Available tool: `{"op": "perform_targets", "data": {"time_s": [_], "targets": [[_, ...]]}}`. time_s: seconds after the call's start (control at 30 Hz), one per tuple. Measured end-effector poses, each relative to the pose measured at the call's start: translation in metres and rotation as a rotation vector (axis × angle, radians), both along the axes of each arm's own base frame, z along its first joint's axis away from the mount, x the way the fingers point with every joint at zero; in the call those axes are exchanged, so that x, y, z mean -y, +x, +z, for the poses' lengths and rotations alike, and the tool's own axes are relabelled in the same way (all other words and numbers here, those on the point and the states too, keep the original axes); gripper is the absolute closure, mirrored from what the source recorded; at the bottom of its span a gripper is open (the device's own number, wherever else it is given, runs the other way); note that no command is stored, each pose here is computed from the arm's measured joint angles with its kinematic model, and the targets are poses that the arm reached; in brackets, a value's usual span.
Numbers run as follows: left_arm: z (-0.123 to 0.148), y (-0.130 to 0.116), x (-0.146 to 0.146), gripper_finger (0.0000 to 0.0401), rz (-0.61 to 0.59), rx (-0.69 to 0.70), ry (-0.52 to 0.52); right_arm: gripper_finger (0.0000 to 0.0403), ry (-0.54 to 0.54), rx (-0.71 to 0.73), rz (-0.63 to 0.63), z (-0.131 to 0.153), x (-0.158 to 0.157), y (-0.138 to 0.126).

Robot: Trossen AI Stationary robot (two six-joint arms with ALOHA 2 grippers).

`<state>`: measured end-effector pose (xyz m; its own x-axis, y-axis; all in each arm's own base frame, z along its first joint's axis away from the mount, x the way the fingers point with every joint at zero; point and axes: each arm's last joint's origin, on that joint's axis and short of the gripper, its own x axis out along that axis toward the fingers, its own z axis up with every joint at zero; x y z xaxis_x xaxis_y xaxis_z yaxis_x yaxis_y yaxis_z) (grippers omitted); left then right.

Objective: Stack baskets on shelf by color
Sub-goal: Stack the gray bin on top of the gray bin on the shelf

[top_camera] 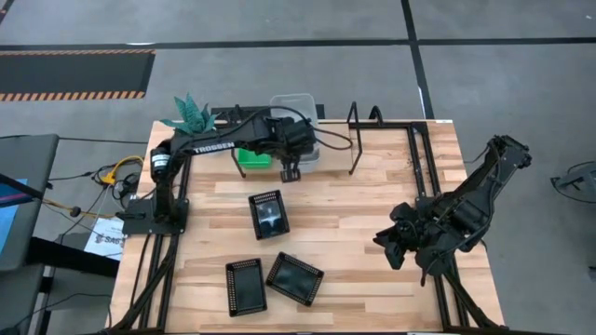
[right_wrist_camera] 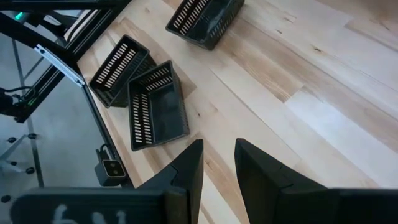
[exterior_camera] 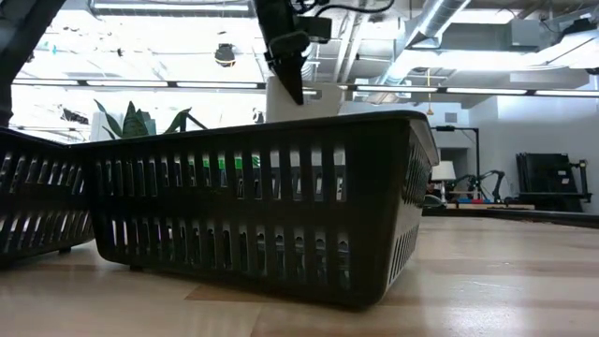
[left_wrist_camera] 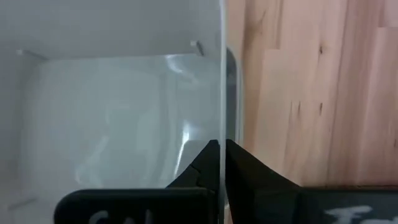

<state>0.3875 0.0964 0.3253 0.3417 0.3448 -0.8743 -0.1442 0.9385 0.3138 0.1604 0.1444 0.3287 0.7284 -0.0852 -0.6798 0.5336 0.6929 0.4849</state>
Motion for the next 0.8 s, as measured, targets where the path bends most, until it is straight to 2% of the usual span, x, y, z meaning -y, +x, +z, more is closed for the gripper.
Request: {"op": "perform_targets", "data": {"time_s": [0.27, 0.8], "targets": [[0.0054, -0.0051, -0.0078, 0.0401, 0.018, 0.065, -0.109, 0.0285, -0.012, -0.010, 0.001, -0.0007, 0.0009, -0.0007], [0.0050, -0.0033, -0.0089, 0.0401, -0.016, 0.080, -0.133, 0.0285, -0.018, -0.016, 0.000, -0.0012, 0.0014, -0.0011]]}}
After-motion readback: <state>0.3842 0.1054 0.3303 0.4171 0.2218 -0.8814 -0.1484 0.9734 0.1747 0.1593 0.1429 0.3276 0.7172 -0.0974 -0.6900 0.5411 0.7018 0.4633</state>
